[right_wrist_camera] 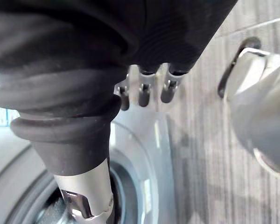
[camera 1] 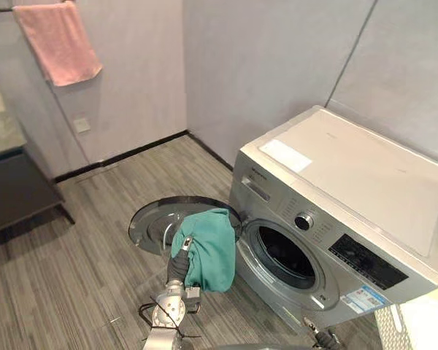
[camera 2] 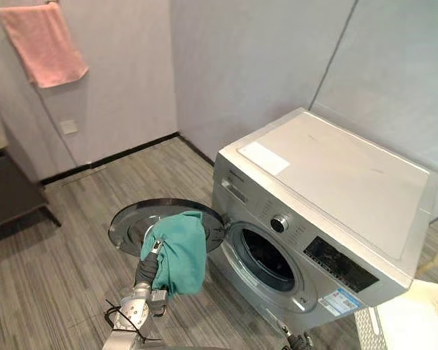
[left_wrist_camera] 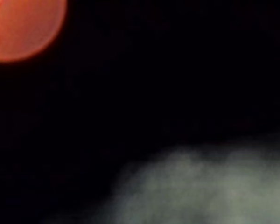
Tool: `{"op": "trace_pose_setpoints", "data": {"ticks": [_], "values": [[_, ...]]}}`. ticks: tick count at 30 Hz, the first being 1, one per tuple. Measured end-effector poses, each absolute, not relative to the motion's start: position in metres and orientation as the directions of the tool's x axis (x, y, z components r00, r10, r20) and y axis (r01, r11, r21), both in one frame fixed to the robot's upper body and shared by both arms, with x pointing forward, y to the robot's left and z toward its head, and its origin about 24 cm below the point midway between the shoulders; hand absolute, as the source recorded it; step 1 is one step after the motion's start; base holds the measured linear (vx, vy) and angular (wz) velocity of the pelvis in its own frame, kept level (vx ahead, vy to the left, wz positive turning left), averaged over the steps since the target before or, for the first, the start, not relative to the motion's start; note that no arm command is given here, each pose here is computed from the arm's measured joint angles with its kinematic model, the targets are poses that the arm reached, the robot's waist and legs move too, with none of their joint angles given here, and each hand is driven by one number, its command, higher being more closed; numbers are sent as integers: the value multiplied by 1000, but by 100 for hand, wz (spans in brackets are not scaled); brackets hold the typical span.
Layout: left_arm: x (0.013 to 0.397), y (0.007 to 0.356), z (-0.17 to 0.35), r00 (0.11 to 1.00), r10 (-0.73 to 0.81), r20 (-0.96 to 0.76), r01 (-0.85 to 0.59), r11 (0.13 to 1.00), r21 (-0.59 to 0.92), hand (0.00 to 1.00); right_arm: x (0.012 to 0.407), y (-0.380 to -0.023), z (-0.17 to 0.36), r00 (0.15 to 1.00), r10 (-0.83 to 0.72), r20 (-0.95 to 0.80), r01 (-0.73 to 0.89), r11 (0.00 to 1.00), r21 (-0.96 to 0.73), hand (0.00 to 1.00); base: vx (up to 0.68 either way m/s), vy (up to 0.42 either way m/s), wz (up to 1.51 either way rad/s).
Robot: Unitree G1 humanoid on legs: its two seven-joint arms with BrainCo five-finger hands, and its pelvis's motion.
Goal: Pick up the laundry basket with both hands and put the clothes into the washing machine.
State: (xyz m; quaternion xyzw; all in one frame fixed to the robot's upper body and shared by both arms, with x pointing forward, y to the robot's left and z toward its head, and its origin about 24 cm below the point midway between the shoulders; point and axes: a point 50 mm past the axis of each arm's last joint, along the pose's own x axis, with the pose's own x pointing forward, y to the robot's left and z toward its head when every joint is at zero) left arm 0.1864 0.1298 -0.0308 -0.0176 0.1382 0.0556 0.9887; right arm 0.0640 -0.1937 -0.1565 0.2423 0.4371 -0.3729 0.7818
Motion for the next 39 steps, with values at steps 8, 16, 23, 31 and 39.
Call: {"op": "trace_pose_setpoints", "data": {"ticks": [8, 16, 23, 31, 39], "values": [[186, 145, -36, 927, 221, -305, -242, 970, -33, 100, 58, -196, -160, 304, -375, -876, 792, 610, 13, 0, -59, 21, -125], [196, 125, -31, 954, 92, -284, -124, 988, -95, 100, 27, -201, -163, 207, -400, -893, 843, 536, -44, 0, 35, -112, -14], [196, 122, -32, 954, 78, -290, -114, 988, -108, 100, 11, -204, -163, 164, -406, -899, 873, 484, -60, 0, 130, -32, 32], [180, 140, -39, 933, 144, -331, -191, 975, -113, 100, 56, -200, -155, 332, -400, -854, 805, 593, 36, 0, 154, -1, -40], [171, 153, -49, 911, 176, -374, -216, 974, -68, 100, 80, -194, -152, 401, -371, -838, 730, 682, 47, 0, 207, 231, -36]]}}
